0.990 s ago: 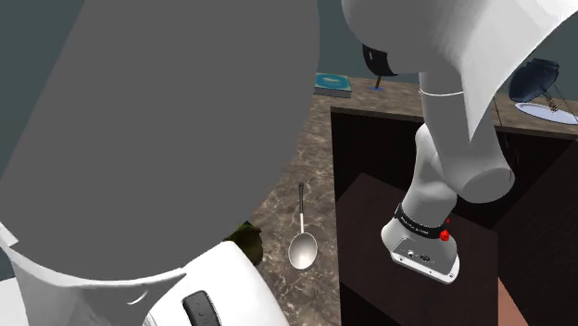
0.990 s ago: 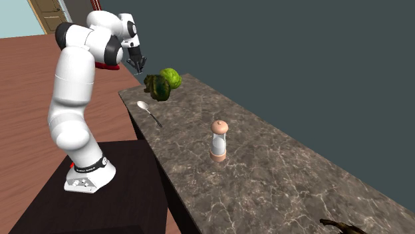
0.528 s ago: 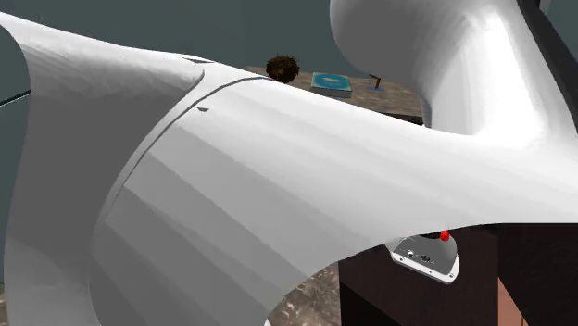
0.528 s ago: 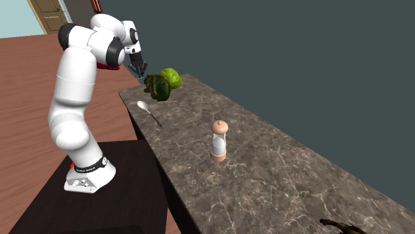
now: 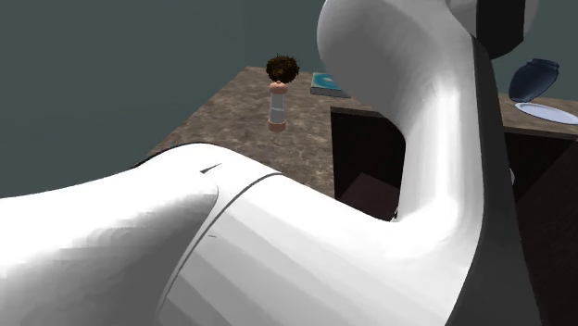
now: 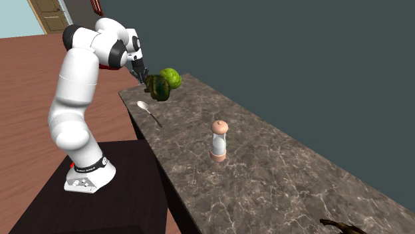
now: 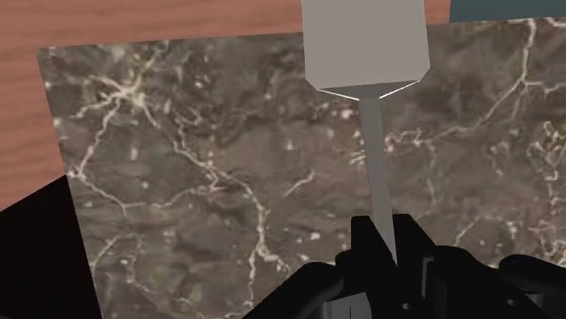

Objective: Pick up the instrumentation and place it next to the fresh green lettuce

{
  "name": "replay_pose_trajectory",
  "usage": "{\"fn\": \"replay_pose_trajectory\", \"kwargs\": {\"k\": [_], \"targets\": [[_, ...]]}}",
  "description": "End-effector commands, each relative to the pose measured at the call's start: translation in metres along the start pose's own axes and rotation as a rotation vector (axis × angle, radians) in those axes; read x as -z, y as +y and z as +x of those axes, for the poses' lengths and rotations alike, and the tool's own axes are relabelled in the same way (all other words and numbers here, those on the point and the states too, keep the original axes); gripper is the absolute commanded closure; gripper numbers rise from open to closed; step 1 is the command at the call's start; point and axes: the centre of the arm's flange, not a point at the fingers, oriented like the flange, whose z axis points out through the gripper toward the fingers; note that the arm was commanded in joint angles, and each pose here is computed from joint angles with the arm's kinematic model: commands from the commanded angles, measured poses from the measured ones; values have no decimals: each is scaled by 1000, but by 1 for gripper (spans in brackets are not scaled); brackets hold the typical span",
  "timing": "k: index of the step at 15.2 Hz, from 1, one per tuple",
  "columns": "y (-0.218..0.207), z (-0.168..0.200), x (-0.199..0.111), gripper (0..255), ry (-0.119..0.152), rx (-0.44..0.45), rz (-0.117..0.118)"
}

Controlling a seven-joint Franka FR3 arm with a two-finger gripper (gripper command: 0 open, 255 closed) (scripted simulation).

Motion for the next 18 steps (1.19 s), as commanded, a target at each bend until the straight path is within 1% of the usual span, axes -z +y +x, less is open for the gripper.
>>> {"fn": "replay_pose_trajectory", "kwargs": {"k": [1,6,14,15,18], "targets": [[0,0,-11,255,-1,0,0],[0,-2,-40,255,-1,0,0],[0,-2,-40,255,-1,0,0],[0,-2,-40,0,-1,0,0],[0,-2,-40,0,-1,0,0]]}}
